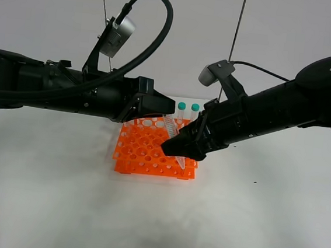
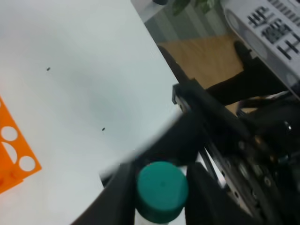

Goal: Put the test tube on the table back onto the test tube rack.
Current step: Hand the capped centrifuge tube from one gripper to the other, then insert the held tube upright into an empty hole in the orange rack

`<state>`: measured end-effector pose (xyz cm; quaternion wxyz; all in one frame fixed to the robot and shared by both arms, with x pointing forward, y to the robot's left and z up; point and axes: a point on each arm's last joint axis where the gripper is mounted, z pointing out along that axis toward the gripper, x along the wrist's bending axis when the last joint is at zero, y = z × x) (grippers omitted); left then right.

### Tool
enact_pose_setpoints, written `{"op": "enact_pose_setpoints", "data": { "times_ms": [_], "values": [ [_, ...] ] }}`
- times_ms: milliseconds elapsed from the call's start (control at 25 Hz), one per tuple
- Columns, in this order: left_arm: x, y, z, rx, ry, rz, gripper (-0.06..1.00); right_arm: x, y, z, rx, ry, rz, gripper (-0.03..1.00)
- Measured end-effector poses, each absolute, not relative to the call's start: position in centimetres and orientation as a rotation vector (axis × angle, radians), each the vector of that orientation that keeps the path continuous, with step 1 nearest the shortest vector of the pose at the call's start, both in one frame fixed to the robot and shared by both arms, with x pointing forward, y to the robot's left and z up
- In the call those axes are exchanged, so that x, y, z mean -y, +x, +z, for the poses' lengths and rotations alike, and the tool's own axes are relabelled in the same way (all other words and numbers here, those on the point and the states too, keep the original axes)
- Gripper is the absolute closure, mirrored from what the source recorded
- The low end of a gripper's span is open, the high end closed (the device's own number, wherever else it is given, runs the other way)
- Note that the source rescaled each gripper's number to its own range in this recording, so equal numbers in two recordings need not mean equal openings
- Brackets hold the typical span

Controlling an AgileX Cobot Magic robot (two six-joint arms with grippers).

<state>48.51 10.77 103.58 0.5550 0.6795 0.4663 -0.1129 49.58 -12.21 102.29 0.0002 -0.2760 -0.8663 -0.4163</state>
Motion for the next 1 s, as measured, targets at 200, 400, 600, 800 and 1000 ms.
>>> {"op": "enact_pose_setpoints", "data": {
  "times_ms": [200, 400, 600, 800, 1000],
  "values": [
    [-10.8, 48.5, 103.6, -1.1, 1.604, -0.269, 0.94, 12.3, 49.5, 102.6, 2.716, -0.884, -1.308, -0.01],
    [-10.8, 48.5, 103.6, -1.1, 1.604, -0.269, 0.94, 12.9, 48.5, 105.0, 2.729, -0.914, -1.207, -0.03],
    [-10.8, 48.5, 103.6, -1.1, 1.604, -0.27, 0.94, 14.0, 48.6, 108.7, 2.74, -1.114, -0.972, -0.03],
    [-10.8, 48.5, 103.6, -1.1, 1.604, -0.269, 0.94, 15.6, 49.4, 110.4, 2.822, -1.37, -0.769, -0.03],
    [-10.8, 48.5, 103.6, -1.1, 1.604, -0.269, 0.94, 16.3, 50.2, 109.5, 2.845, -1.489, -0.642, -0.03]
  ]
}}
